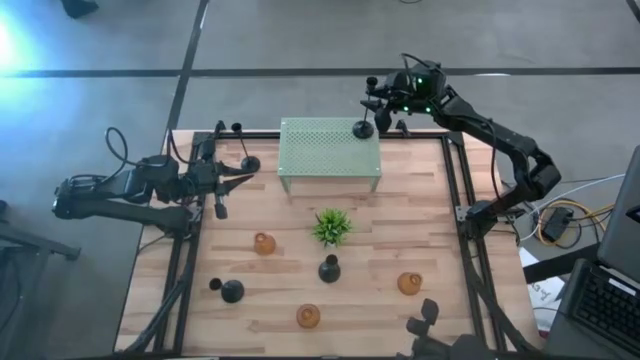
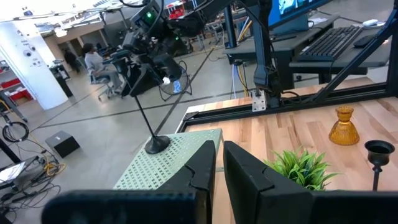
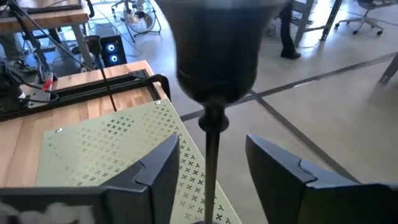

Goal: Pick & Place candle stick holders
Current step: Put the black candle holder on the shelf

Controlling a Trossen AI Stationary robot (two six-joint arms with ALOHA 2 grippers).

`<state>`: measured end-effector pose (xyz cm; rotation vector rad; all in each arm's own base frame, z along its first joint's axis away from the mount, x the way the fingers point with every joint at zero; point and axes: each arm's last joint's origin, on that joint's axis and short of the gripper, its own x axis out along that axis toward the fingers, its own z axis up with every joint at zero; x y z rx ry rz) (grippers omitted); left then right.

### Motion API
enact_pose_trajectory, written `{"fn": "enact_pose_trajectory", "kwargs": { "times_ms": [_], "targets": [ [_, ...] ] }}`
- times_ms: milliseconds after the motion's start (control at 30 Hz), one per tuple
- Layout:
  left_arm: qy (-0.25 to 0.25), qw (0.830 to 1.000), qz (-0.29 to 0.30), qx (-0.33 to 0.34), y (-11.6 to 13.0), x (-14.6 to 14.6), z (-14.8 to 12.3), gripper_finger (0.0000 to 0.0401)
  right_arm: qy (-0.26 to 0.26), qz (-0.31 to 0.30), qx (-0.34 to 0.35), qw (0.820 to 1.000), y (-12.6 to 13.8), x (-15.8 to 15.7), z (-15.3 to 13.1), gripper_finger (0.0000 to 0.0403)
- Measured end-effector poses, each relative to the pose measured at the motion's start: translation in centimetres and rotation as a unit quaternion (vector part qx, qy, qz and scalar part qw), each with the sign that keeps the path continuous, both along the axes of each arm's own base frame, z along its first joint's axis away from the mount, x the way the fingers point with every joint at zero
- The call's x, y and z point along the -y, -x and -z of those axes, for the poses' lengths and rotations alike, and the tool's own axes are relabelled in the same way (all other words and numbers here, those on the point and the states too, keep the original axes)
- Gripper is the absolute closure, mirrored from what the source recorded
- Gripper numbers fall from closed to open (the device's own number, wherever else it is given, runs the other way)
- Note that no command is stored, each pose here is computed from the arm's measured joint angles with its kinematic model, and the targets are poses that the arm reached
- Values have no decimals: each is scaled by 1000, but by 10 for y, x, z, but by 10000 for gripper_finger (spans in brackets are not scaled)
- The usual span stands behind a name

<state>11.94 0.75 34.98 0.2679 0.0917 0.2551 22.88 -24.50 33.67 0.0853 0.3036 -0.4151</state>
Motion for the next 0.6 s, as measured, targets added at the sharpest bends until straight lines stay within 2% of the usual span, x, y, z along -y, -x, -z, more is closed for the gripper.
{"fn": "enact_pose_trajectory", "kwargs": {
  "times_ms": [200, 400, 600],
  "targets": [
    [0, 1000, 0, 0, 0, 0, 0, 364, -8, 2, -28, 1000, 14, -12, -12, 198],
    [-10, 1000, -2, -3, 0, 0, 0, 364, -22, 14, -71, 997, 33, -32, -23, 200],
    [-13, 999, -36, -3, 1, -2, 0, 364, -42, 27, -98, 994, 54, -55, -33, 201]
  ]
}}
